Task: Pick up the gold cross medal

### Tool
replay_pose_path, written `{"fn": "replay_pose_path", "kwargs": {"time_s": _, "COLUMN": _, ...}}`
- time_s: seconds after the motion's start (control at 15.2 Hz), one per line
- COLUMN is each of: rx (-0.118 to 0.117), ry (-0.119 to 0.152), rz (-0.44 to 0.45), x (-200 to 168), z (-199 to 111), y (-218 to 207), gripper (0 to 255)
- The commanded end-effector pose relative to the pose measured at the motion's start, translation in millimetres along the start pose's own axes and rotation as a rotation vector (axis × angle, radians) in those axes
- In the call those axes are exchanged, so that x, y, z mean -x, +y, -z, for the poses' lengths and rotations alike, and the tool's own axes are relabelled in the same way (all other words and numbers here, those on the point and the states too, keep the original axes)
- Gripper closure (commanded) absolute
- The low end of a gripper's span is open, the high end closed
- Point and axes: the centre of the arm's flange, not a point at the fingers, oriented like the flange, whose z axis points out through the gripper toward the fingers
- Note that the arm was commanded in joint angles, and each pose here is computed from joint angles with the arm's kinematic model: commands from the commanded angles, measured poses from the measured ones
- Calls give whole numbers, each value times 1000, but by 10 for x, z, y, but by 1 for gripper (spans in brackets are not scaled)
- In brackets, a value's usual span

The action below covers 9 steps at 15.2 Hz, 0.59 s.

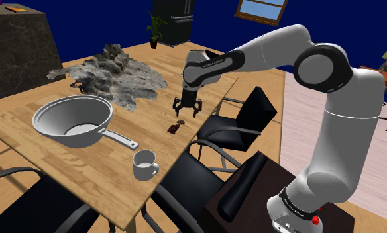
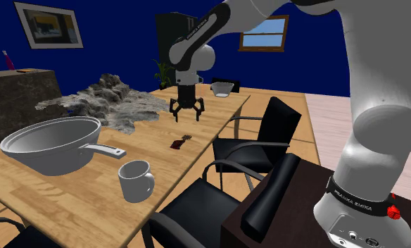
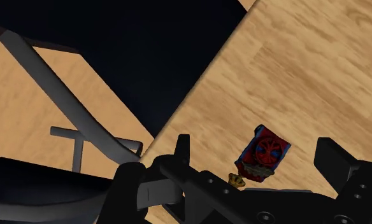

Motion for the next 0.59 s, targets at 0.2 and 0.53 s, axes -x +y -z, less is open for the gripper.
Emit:
{"fn": "replay_pose_path", "kwargs": {"time_s": 0.2, "rx": -3, "ry": -21, "rz": -85, "x": -502, "z": -461, "y": -199, "gripper": 0}}
{"fn": "replay_pose_path", "kwargs": {"time_s": 0.53, "rx": -5, "ry": -41, "rz": -165, "x": -990, "z": -880, "y": -343, "gripper": 0}}
